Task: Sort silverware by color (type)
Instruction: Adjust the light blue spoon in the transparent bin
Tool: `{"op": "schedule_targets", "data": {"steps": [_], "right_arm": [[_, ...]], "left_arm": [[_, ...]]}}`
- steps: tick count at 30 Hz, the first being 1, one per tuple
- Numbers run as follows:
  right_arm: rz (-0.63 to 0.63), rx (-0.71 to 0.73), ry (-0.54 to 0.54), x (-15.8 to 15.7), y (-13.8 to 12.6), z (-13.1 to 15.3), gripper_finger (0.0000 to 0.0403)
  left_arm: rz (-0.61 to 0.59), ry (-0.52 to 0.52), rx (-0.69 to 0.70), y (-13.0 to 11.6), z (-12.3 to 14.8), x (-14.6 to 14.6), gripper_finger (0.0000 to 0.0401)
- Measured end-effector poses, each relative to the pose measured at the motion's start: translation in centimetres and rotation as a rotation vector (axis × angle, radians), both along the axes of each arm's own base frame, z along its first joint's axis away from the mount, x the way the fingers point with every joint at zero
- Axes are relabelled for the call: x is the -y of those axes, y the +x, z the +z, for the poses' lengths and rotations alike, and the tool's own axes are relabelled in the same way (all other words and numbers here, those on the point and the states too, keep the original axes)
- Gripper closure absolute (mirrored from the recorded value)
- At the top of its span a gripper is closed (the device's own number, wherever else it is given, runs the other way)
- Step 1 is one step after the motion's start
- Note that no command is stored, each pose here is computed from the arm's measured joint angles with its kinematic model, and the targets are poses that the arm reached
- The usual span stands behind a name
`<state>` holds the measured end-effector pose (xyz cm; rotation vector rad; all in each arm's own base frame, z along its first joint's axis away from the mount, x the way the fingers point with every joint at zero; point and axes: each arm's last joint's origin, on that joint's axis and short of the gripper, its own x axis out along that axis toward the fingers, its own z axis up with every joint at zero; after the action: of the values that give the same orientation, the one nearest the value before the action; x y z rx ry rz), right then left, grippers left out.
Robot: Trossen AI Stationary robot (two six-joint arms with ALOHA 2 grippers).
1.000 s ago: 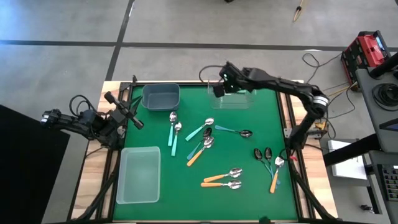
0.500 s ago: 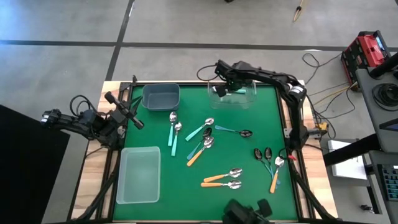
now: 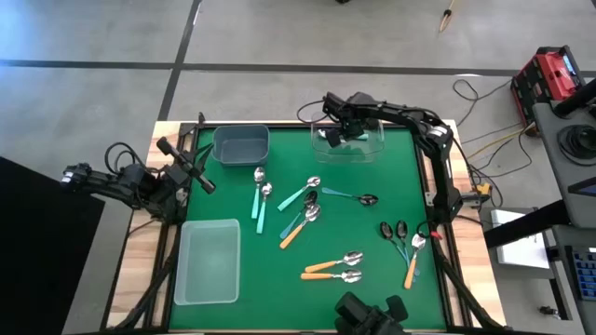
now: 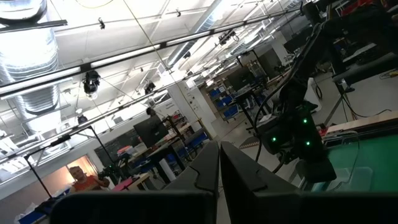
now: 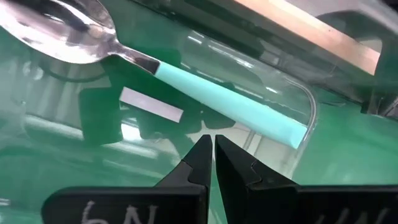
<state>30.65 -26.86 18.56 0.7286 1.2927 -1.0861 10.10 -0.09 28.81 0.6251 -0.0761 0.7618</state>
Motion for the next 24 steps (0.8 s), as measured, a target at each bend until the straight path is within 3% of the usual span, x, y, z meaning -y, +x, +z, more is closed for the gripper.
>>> {"op": "schedule_targets", "data": {"steps": [24], "right_arm": [[-0.035, 0.023, -0.022, 1.1, -0.9, -1.0, 0.0390]], "left_arm": [[0.000, 0.000, 0.000, 0.0, 0.0, 0.0, 0.0401]]}}
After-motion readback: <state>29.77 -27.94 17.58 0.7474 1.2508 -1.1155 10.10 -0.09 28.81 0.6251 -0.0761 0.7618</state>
